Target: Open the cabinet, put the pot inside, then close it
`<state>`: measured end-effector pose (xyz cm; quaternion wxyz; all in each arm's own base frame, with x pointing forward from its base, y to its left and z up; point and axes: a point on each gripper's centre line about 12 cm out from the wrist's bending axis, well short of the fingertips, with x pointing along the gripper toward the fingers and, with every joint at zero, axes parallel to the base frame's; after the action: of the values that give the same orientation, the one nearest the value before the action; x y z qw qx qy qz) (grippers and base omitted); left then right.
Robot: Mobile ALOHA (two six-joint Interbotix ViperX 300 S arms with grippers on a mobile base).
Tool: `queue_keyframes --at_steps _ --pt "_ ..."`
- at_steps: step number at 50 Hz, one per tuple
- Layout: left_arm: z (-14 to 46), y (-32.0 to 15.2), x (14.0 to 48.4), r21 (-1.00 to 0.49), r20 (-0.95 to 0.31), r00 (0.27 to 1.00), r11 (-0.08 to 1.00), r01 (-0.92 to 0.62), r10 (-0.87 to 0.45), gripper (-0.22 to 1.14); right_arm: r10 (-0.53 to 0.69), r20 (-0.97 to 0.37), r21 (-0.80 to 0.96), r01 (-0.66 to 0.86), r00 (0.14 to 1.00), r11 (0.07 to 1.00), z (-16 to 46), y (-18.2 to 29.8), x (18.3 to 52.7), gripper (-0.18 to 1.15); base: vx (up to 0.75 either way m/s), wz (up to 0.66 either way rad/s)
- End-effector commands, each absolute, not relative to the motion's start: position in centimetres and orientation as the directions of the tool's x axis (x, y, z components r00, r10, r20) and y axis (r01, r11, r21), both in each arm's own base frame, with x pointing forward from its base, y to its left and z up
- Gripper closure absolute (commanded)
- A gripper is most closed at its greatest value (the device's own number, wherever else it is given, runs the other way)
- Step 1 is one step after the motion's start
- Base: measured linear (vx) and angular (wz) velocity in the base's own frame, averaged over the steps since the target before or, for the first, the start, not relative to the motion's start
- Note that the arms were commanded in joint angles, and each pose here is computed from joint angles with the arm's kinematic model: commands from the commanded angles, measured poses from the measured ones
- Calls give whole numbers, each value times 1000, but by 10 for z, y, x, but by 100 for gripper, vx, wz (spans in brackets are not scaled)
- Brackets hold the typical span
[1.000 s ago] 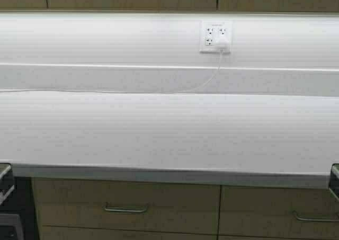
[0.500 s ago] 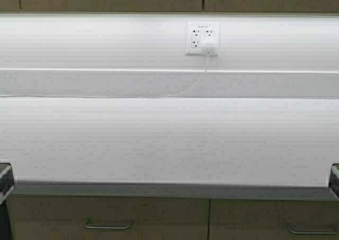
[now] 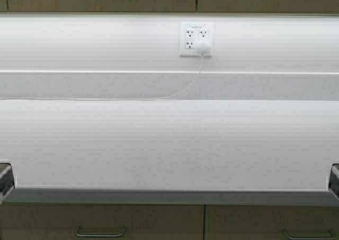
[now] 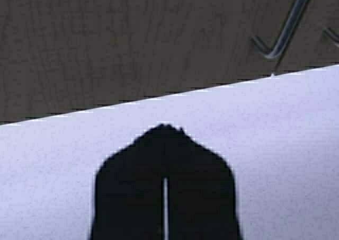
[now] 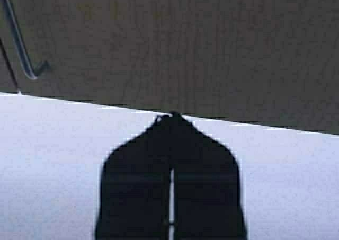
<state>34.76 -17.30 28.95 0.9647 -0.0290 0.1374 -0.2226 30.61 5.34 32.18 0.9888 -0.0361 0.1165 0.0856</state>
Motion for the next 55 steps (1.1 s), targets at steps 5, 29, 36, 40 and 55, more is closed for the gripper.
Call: queue_keyframes --at_steps 5,29,36,40,55 --pt "299 -173 346 -117 -222 869 897 427 -443 86 165 -213 -51 -180 963 982 330 54 304 88 2 -1" --pt "298 -173 346 -115 -225 868 897 427 -442 85 165 -210 -71 -184 964 980 331 54 305 88 1 -1" --pt "298 -173 346 -115 -225 868 897 427 -442 86 165 -212 -74 -184 963 980 330 54 305 88 0 0" --pt "298 -173 346 -115 -224 868 897 427 -443 85 165 -212 -75 -185 963 980 330 54 305 88 0 0" --pt "296 -173 345 -115 -231 867 897 426 -442 85 164 -217 -77 -184 962 980 328 54 304 88 0 0"
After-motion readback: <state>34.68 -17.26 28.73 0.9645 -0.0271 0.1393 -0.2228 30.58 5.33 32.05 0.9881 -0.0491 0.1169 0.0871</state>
